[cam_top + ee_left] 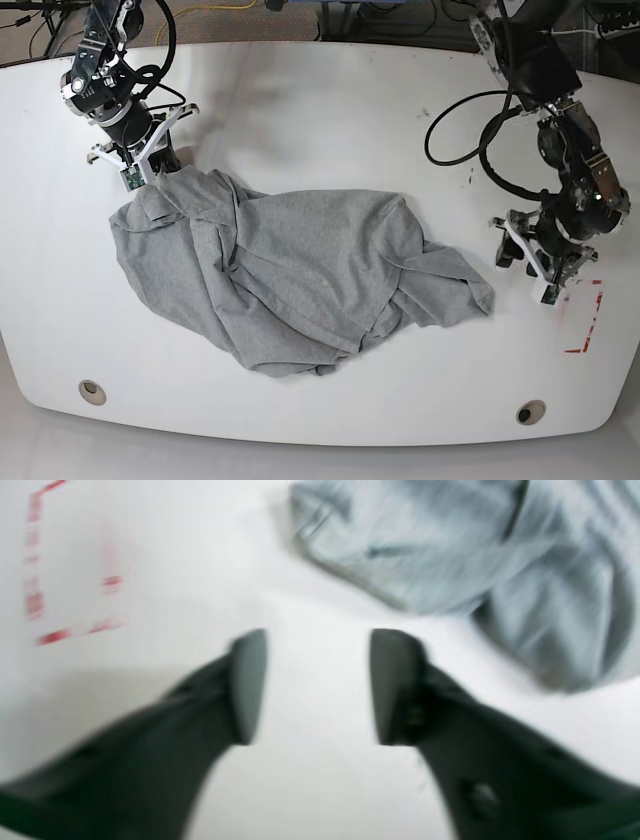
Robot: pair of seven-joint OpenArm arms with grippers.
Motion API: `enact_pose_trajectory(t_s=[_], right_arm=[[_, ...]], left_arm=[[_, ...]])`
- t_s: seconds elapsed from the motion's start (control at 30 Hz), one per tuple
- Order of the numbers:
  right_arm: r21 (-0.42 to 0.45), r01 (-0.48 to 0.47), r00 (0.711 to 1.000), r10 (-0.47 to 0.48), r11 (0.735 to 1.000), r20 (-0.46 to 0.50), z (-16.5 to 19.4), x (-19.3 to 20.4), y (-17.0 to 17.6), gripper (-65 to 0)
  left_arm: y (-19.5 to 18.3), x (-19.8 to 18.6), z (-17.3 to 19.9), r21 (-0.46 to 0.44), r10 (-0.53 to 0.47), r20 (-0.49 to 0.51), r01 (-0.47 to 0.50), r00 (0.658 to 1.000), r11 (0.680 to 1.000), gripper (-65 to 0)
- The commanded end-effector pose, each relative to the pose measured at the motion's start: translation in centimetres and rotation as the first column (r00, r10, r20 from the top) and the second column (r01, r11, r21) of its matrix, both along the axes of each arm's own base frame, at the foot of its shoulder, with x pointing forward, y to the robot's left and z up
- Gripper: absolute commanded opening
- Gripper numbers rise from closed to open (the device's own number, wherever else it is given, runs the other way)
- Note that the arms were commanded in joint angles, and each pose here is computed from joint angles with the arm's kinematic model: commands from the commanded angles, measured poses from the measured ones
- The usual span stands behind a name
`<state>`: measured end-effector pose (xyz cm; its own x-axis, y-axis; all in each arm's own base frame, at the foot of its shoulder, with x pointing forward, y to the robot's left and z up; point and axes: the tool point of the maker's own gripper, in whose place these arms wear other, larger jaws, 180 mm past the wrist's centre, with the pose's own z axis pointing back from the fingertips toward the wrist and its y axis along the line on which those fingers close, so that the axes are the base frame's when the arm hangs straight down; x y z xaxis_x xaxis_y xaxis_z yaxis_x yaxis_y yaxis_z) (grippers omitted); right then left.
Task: Fold the T-shirt properly
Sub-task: 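Move the left gripper onto the bunched shirt and grasp fabric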
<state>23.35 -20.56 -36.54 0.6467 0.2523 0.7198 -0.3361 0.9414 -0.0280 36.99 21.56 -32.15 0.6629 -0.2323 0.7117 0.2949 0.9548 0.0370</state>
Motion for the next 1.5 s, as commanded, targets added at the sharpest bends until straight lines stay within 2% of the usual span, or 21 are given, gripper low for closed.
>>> enact_pose_trajectory(t_s=[0.0,0.2,0.43,0.57,0.73,1.03,1.4,1.47], right_arm=[[0.019,-0.003,0.999,0.002,1.0,0.041,1.0,0.5,0.3,-63.7],[0.024,-0.002,0.999,0.001,1.0,0.041,0.9,0.5,0.5,-63.7],[0.024,-0.002,0.999,0.001,1.0,0.041,0.9,0.5,0.5,-63.7],[0.024,-0.002,0.999,0.001,1.0,0.041,0.9,0.5,0.5,-63.7],[0.024,-0.003,0.999,0.002,1.0,0.042,1.0,0.5,0.5,-63.7],[0.027,-0.003,0.999,0.001,1.0,0.042,0.9,0.5,0.5,-63.7],[0.027,-0.003,0.999,0.001,1.0,0.042,0.9,0.5,0.5,-63.7],[0.026,-0.001,0.999,0.0,1.0,0.042,0.9,0.5,0.5,-63.7]], left_arm=[[-2.3,1.8,1.5,-0.043,-0.042,0.059,0.045,0.997,0.998,-27.2],[-7.0,3.3,2.1,-0.089,-0.125,0.08,0.132,0.989,0.987,-26.9],[-12.1,4.8,1.8,-0.167,-0.21,0.108,0.226,0.972,0.96,-26.9],[-13.8,5.7,0.6,-0.245,-0.161,0.102,0.181,0.982,0.952,-26.8],[-16.0,6.3,-1.1,-0.285,-0.178,0.081,0.194,0.981,0.938,-26.8],[-17.3,6.3,-4.7,-0.343,-0.138,0.027,0.139,0.99,0.929,-26.8],[-17.1,5.7,-6.0,-0.308,-0.155,-0.001,0.147,0.988,0.94,-27.2],[-16.4,5.7,-6.1,-0.294,-0.151,-0.006,0.143,0.989,0.945,-30.1]])
